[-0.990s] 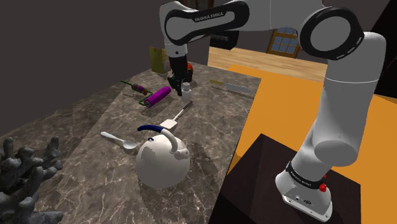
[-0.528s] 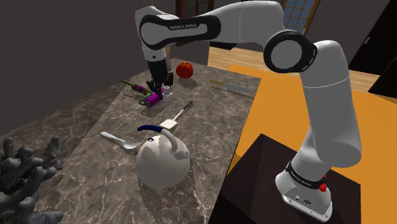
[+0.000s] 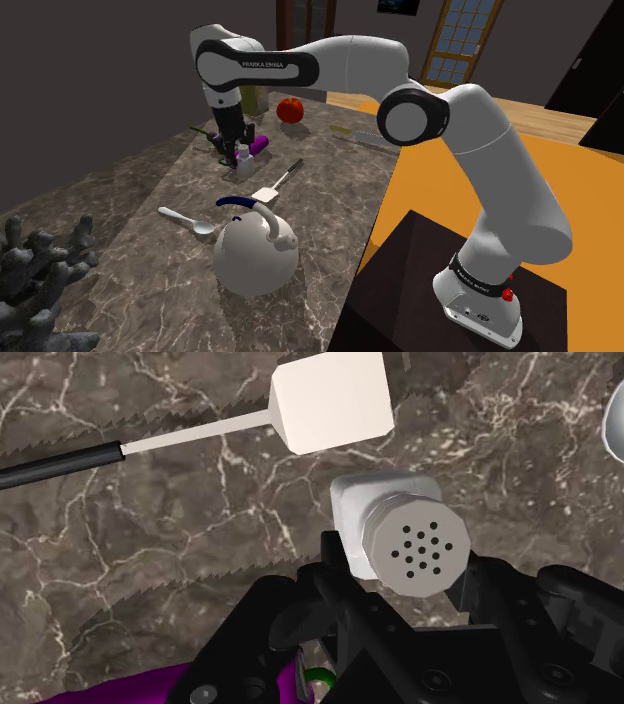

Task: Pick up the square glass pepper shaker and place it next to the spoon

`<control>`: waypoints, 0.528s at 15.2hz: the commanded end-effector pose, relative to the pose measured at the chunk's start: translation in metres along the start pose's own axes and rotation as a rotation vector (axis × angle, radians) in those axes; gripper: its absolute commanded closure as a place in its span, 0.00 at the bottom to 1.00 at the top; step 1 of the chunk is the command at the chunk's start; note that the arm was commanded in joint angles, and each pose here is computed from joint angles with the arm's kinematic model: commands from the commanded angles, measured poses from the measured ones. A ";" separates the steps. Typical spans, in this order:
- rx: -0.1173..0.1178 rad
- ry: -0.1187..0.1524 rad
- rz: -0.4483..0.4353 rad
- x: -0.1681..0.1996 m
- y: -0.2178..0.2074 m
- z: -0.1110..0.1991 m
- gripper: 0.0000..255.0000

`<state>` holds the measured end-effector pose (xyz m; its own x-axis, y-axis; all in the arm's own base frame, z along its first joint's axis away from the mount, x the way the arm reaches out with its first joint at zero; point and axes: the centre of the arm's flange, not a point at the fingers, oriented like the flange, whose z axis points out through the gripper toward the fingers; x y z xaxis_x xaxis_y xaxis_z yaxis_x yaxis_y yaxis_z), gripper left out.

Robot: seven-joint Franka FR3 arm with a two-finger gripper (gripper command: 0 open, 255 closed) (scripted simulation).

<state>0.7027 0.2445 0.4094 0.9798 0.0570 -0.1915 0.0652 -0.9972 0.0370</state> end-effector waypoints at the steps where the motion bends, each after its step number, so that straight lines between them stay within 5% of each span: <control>1: 0.000 0.001 0.000 0.002 -0.001 0.012 1.00; 8: 0.000 0.001 0.000 0.009 -0.002 0.048 1.00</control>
<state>0.7010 0.2455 0.3659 0.9799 0.0566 -0.1913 0.0649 -0.9972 0.0371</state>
